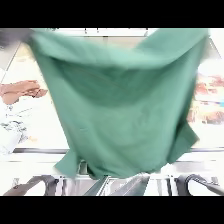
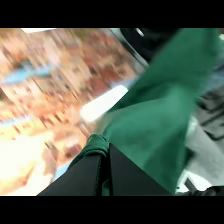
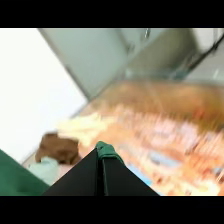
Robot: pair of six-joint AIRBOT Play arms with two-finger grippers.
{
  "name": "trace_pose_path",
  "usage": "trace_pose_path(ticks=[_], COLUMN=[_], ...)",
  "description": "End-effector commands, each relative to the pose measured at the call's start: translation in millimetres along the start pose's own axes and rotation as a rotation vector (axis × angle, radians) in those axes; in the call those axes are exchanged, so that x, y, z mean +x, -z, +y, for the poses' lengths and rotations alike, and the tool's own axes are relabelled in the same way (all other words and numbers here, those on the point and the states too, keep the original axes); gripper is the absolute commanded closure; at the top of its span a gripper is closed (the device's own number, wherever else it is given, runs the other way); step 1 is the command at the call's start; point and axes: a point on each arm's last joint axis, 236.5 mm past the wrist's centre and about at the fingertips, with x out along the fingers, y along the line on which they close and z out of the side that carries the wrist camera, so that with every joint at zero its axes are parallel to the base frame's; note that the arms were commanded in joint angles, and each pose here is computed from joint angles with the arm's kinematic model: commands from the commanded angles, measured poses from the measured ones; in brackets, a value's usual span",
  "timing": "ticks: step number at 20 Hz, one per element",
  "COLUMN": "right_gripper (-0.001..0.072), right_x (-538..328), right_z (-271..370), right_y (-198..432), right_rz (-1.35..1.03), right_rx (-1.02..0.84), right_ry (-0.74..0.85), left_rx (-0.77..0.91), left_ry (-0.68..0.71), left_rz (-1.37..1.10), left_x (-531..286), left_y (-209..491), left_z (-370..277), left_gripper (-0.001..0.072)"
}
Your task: Fold the shirts.
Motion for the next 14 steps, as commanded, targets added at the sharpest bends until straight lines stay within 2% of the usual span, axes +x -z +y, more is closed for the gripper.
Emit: trace_pose_path(ticks=[1,3,4,5,6,7,9,10,11,14], right_gripper=[0.0693,0.0689,0.0565,0.0352,0.0322,0.0323,0.0333,0.0381,0.0392,0.0391], right_x=[108,128,130,126,115,101,56,30,3,-52], right_z=[-120,-169,-177,-178,-178,-181,-196,-203,-208,-205], right_y=[135,173,178,175,169,164,164,170,178,208], right_rz=[0.211,0.251,0.264,0.276,0.295,0.318,0.406,0.467,0.521,0.584], right_rx=[0.217,0.294,0.297,0.289,0.272,0.279,0.304,0.337,0.392,0.603], right_ry=[0.04,0.056,0.043,0.021,0.005,0.02,0.106,0.148,0.179,0.191], left_rx=[-0.301,-0.385,-0.436,-0.474,-0.488,-0.509,-0.541,-0.56,-0.58,-0.58], left_ry=[-0.073,-0.135,-0.137,-0.123,-0.112,-0.094,-0.065,-0.05,-0.044,-0.143], left_rz=[0.09,0.087,0.081,0.071,0.074,0.076,0.086,0.1,0.112,0.198], left_x=[91,99,96,92,85,77,62,55,50,47], left_y=[74,96,101,101,99,96,89,88,89,110], left_z=[138,208,231,245,256,264,270,271,272,288], left_gripper=[0.0683,0.0683,0.0681,0.0567,0.0263,-0.0013,-0.0008,-0.0008,-0.0008,-0.0008])
